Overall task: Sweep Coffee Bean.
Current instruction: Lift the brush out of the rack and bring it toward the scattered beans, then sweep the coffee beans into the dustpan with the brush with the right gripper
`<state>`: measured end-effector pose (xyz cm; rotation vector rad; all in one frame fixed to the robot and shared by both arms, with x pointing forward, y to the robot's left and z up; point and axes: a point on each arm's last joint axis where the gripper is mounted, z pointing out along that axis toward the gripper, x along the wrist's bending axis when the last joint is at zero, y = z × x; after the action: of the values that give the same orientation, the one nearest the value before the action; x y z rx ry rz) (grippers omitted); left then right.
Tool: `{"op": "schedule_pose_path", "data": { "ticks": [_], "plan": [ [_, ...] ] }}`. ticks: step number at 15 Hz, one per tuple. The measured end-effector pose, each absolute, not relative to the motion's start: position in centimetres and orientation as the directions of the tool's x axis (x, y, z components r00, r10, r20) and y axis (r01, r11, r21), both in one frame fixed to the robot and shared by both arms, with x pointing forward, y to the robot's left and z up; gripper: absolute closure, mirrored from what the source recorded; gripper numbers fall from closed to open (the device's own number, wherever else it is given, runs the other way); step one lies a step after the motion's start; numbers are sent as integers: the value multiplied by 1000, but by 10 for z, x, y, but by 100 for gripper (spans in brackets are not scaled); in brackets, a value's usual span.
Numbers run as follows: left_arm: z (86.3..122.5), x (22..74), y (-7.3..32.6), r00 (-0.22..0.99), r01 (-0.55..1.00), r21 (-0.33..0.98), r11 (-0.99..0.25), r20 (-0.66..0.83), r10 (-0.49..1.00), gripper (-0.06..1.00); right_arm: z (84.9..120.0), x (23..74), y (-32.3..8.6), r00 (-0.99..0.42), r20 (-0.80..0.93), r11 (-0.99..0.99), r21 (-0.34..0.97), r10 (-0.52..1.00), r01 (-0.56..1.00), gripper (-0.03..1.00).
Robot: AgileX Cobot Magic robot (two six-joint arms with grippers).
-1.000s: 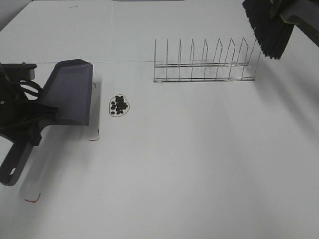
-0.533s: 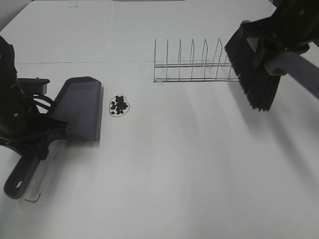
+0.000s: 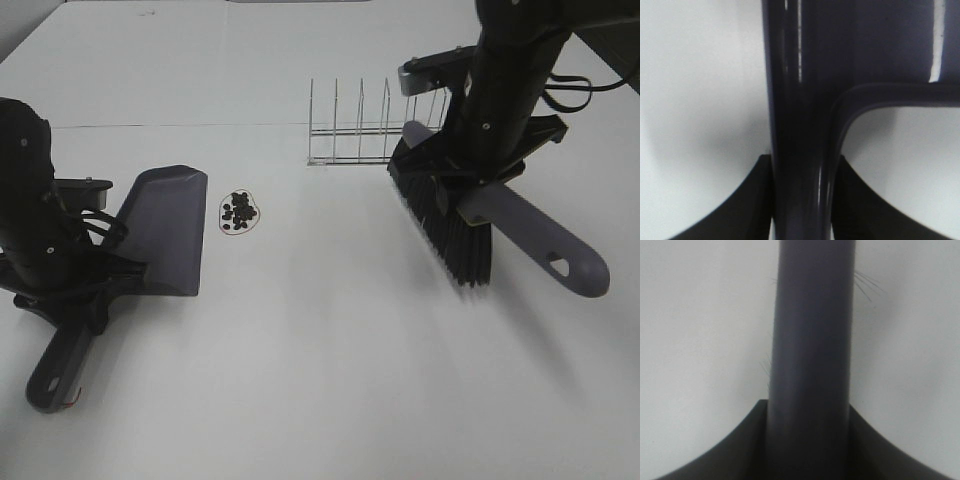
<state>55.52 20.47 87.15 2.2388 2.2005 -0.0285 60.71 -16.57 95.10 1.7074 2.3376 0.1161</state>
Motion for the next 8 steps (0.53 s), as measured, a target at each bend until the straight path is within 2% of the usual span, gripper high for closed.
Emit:
{"op": "schedule_pose_path", "data": {
  "ticks": [3, 8],
  "plan": [
    [869, 556, 204, 17, 1000, -20, -18, -13, 1000, 68, 930, 609, -138, -376, -199, 408, 156, 905, 900, 62],
    [870, 557, 203, 30, 999, -19, -30, -14, 999, 68, 928, 638, -87, -422, -251, 458, 107, 871, 882, 62]
  ]
}}
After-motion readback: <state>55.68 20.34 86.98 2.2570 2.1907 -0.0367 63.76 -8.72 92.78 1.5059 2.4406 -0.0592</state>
